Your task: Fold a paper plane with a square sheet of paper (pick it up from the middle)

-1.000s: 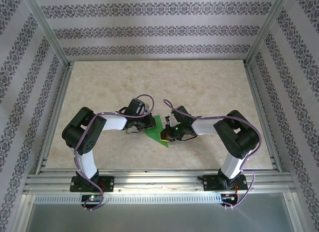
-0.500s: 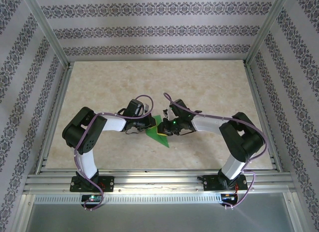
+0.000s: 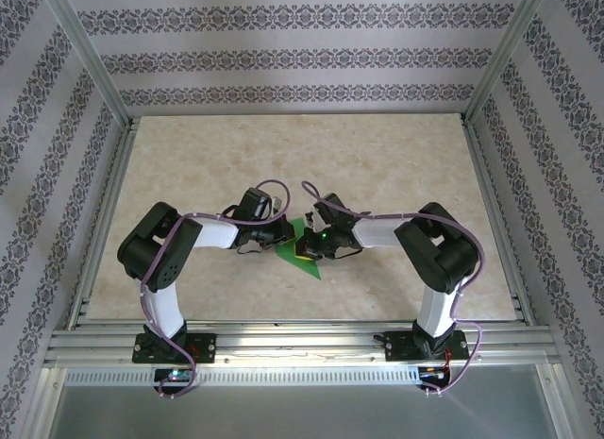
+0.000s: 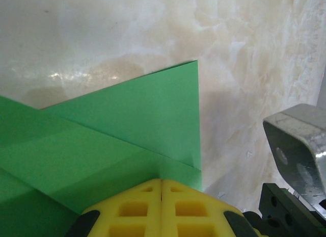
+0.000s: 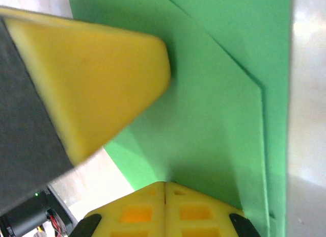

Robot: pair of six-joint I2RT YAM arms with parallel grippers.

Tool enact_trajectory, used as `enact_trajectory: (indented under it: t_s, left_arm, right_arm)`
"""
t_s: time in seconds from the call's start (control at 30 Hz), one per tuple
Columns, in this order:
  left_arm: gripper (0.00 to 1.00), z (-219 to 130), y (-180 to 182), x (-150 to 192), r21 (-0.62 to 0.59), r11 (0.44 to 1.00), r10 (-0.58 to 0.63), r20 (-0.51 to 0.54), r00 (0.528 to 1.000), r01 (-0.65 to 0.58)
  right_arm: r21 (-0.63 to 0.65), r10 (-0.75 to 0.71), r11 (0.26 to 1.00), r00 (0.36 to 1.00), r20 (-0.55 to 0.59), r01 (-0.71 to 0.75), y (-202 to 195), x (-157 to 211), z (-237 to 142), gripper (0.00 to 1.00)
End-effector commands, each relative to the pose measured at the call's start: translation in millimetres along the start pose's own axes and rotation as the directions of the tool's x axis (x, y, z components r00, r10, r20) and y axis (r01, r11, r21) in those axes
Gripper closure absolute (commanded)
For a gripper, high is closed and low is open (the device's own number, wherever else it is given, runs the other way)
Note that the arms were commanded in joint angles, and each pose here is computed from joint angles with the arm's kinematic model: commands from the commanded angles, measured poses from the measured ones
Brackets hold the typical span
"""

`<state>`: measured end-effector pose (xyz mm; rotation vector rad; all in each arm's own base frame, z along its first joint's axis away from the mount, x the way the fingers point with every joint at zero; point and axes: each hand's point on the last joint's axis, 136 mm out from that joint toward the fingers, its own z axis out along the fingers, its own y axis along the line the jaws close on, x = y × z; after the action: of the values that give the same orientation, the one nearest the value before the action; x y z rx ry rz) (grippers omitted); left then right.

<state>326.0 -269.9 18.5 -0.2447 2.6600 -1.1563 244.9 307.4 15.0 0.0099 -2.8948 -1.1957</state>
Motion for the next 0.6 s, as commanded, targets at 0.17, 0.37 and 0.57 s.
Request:
enact_trajectory:
  t_s: [0.17,0.37,0.57]
  left_arm:
    - [1.0,-6,59,17,-0.179,0.981,-0.08,-0.041,0.996,0.072]
    - [1.0,-7,58,13,-0.183,0.981,-0.077,-0.036,0.996,0.07]
    - [1.0,-9,57,13,-0.185,0.981,-0.072,-0.03,0.997,0.065]
  right_arm:
    - [0.041,0.042,0.998,0.996,-0.079,-0.039,-29,47,-13,0.94]
    - [0.058,0.035,0.998,0.993,-0.11,-0.029,-48,71,-22,0.93]
    - [-0.069,0.029,0.997,0.999,-0.043,-0.032,-29,74,-45,0.95]
